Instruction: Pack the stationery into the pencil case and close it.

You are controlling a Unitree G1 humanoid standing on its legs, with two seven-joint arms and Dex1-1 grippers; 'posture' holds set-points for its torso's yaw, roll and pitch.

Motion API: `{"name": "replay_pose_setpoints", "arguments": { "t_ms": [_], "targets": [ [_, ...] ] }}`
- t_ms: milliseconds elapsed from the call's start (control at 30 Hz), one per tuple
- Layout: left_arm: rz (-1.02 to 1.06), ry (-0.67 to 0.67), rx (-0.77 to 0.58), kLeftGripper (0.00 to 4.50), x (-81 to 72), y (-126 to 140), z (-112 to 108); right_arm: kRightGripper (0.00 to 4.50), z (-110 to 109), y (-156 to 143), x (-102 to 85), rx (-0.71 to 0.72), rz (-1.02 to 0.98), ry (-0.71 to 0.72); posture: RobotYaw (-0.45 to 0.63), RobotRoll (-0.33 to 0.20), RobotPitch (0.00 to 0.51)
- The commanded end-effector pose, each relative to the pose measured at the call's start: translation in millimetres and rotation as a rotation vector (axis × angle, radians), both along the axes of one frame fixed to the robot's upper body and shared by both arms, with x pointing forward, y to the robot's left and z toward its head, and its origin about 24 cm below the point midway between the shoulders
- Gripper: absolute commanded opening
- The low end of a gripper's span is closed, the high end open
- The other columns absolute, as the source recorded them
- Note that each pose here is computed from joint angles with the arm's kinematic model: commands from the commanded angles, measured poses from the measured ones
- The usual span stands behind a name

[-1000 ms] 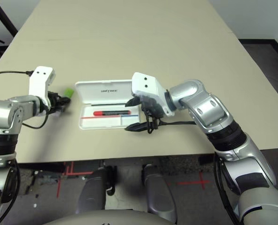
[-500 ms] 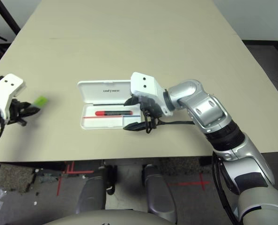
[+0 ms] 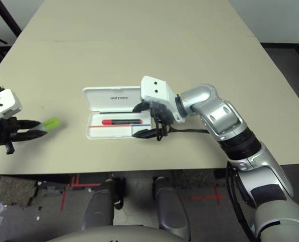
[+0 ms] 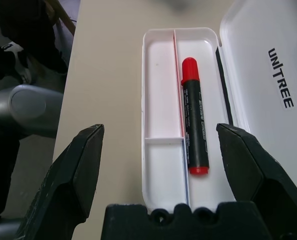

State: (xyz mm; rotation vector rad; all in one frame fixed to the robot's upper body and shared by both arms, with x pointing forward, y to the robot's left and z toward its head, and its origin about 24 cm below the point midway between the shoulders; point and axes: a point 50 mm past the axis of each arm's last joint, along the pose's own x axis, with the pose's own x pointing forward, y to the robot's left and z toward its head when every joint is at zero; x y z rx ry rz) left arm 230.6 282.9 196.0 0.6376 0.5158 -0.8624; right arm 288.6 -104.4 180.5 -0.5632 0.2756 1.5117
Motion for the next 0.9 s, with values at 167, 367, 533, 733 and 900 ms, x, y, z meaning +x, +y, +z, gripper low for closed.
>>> {"name": "replay_pose_setpoints", "arguments": {
  "t_ms": [167, 367, 533, 733, 900],
  "targets": [
    [-0.174, -0.009, -0.064, 1.10, 3.2, -55.3, 2.8, 4.50, -1.1, -13.4, -3.9, -0.049, -0.014, 0.022, -0.03, 0.000, 0.190],
    [-0.274, -0.005, -0.108, 1.10, 4.2, -87.8, -0.5, 4.50, -2.0, -27.2, -3.8, -0.079, -0.057, 0.029, -0.04, 0.000, 0.190],
    [-0.332, 0.009, -0.106, 1.10, 6.7, -105.2, -8.4, 4.50, -2.8, -37.0, -4.8, -0.101, -0.082, 0.035, -0.05, 0.000, 0.188],
    [-0.398, 0.024, -0.073, 1.10, 8.9, -115.9, -15.1, 4.50, -4.7, -48.1, -7.1, -0.122, -0.108, 0.050, -0.06, 0.000, 0.185],
    [-0.422, 0.011, -0.021, 1.10, 17.6, -118.8, -20.4, 4.50, -6.6, -51.6, -8.3, -0.121, -0.127, 0.054, -0.07, 0.000, 0.182]
  ]
}}
